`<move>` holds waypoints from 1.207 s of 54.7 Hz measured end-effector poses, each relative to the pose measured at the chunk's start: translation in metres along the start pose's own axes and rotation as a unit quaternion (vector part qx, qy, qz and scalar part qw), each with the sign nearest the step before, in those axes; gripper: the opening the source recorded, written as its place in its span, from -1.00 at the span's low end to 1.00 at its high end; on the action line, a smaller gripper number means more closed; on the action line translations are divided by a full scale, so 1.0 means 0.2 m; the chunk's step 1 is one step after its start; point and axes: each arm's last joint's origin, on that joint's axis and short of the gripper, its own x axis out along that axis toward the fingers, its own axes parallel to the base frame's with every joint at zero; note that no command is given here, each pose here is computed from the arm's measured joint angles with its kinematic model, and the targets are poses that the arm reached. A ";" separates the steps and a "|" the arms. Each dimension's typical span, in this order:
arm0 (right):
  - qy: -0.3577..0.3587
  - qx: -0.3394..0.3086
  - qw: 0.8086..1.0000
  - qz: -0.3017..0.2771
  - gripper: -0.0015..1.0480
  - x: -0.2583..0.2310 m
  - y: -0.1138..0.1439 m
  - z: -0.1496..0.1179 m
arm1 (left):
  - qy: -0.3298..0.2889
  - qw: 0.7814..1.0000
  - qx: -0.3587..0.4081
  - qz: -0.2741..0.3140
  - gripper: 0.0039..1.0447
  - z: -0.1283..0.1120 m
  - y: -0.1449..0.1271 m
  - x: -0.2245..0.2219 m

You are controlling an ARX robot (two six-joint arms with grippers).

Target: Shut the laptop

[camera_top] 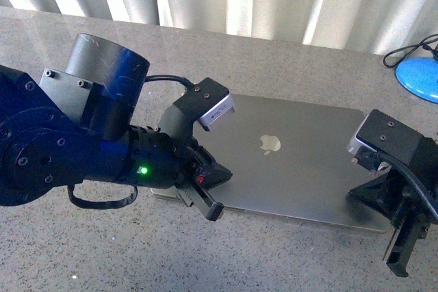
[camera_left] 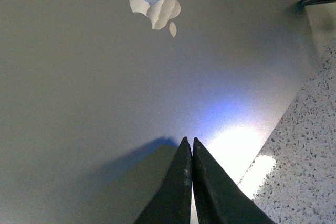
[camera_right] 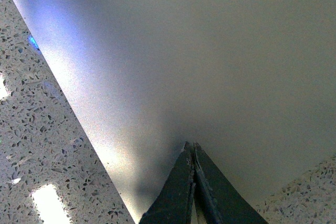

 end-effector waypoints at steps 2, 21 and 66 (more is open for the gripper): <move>0.000 0.000 1.000 0.000 -0.98 0.00 0.00 0.00 | 0.001 1.000 -0.001 -0.001 -0.94 0.00 0.00 0.00; 0.002 -0.007 1.000 -0.002 -0.98 0.00 0.00 0.00 | -0.008 1.000 -0.011 -0.003 -0.94 -0.03 0.02 0.02; -0.155 0.007 0.972 -0.179 -0.98 -0.39 -0.14 0.31 | -0.225 0.918 -0.089 0.313 -0.74 0.24 0.21 -0.36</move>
